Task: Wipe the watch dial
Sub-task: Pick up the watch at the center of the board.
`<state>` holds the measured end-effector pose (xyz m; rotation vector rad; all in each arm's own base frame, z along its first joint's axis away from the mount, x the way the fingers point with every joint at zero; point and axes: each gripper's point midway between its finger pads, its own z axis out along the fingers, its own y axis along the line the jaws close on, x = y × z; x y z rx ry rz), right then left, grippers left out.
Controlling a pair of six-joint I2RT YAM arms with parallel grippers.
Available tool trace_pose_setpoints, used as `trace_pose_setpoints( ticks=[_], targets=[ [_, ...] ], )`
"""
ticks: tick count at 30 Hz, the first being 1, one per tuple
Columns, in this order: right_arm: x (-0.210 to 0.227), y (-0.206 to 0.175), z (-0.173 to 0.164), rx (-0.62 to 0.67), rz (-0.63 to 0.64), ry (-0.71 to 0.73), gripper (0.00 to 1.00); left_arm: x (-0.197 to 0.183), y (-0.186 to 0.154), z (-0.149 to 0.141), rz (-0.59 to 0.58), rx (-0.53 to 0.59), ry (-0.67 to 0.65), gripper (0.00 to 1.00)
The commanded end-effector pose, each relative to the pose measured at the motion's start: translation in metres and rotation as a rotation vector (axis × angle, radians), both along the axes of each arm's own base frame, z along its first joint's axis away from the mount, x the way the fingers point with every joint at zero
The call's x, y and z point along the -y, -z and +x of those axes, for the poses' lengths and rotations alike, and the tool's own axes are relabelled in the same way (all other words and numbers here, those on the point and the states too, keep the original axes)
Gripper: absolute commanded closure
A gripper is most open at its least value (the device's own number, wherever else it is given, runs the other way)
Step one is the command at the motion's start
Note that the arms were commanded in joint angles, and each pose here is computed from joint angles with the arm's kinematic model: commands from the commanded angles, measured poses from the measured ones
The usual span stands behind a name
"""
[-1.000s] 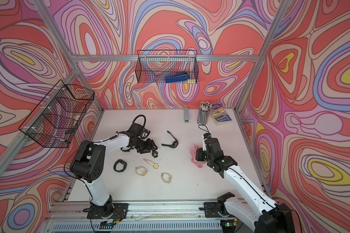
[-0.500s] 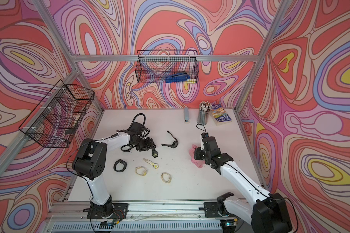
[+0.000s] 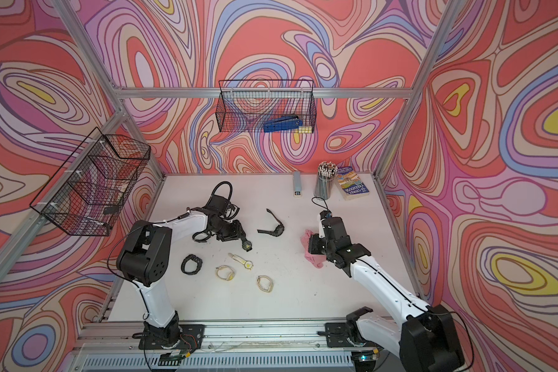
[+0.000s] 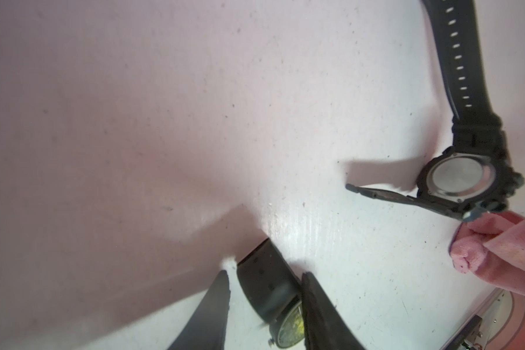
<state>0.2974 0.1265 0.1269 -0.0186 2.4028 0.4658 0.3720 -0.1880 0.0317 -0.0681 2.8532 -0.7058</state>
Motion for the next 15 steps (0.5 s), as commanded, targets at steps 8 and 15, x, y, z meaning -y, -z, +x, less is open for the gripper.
trace_pose_setpoints(
  ticks=[8, 15],
  targets=[
    [-0.008, -0.014, 0.01, 0.053, 0.039, -0.015, 1.0, -0.012, -0.005, -0.008, 0.098, -0.121, -0.262, 0.44],
    [-0.007, -0.011, 0.006, 0.049, 0.046, -0.016, 1.0, -0.013, -0.02, -0.001, 0.145, -0.091, -0.286, 0.42]
  ],
)
